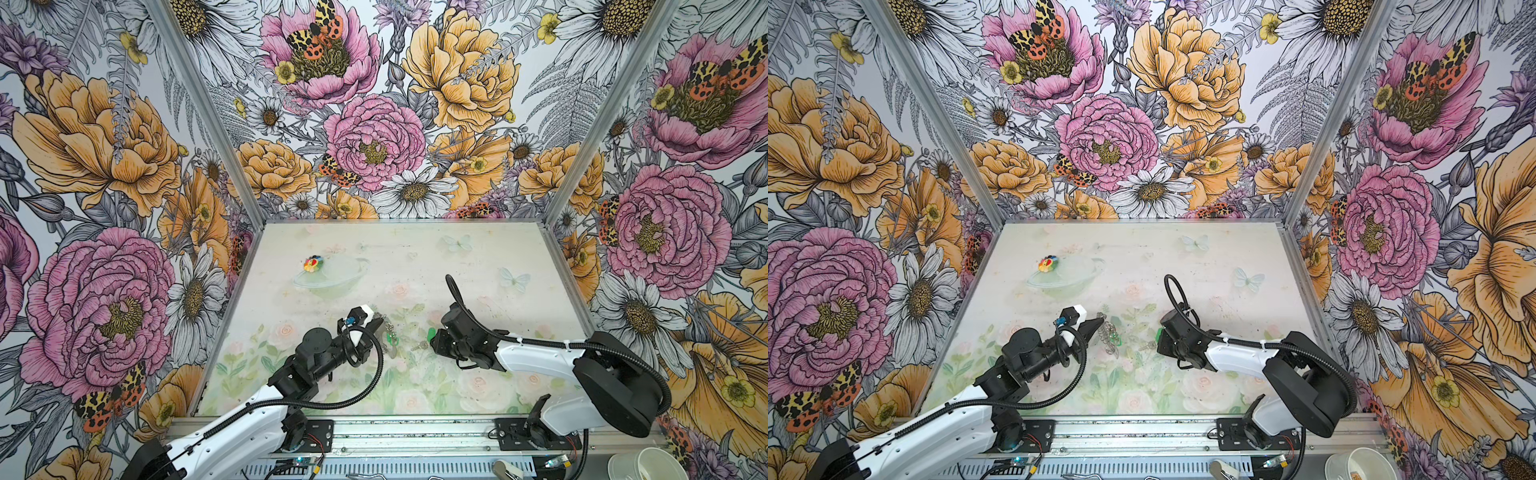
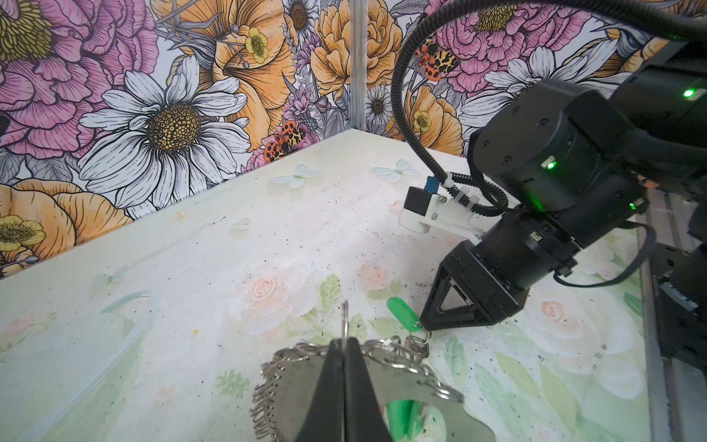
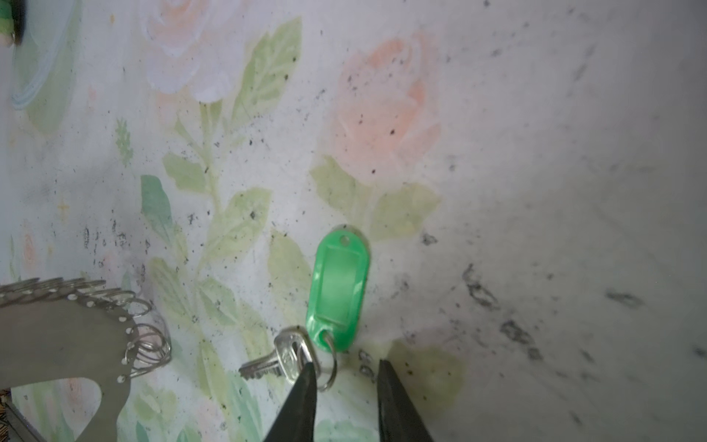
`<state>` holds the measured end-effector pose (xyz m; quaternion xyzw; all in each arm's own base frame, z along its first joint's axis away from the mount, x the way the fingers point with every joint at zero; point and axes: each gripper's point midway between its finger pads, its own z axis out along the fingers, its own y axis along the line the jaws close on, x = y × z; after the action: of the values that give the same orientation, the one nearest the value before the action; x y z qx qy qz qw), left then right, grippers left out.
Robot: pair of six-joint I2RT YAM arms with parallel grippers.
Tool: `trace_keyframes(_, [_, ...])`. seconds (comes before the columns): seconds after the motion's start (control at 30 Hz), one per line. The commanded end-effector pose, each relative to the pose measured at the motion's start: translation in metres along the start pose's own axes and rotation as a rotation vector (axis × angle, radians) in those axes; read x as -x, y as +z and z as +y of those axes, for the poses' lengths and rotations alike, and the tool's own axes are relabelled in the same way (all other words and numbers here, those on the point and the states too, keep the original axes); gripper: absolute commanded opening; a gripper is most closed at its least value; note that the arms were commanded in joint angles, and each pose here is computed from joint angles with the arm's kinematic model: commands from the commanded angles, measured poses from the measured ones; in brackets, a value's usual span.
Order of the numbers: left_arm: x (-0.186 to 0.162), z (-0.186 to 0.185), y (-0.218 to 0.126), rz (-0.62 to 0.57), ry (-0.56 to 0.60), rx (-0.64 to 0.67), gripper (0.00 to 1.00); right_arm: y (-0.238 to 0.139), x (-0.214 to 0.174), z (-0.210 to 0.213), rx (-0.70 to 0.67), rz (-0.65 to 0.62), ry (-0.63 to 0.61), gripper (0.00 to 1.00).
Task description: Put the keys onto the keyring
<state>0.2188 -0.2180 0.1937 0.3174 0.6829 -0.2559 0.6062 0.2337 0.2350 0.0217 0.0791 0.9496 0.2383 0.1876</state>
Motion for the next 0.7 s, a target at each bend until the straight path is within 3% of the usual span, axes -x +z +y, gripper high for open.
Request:
trace_keyframes(0.0, [0.013, -0.001, -0.002, -0.061, 0.015, -0.013, 0.0, 0.005, 0.004, 0.015, 0.047, -0.009, 0.01, 0.27])
trace_keyframes(0.67, [0.015, 0.001, -0.005, -0.076, 0.016, -0.003, 0.0, 0.015, -0.007, -0.007, -0.082, 0.052, 0.039, 0.11])
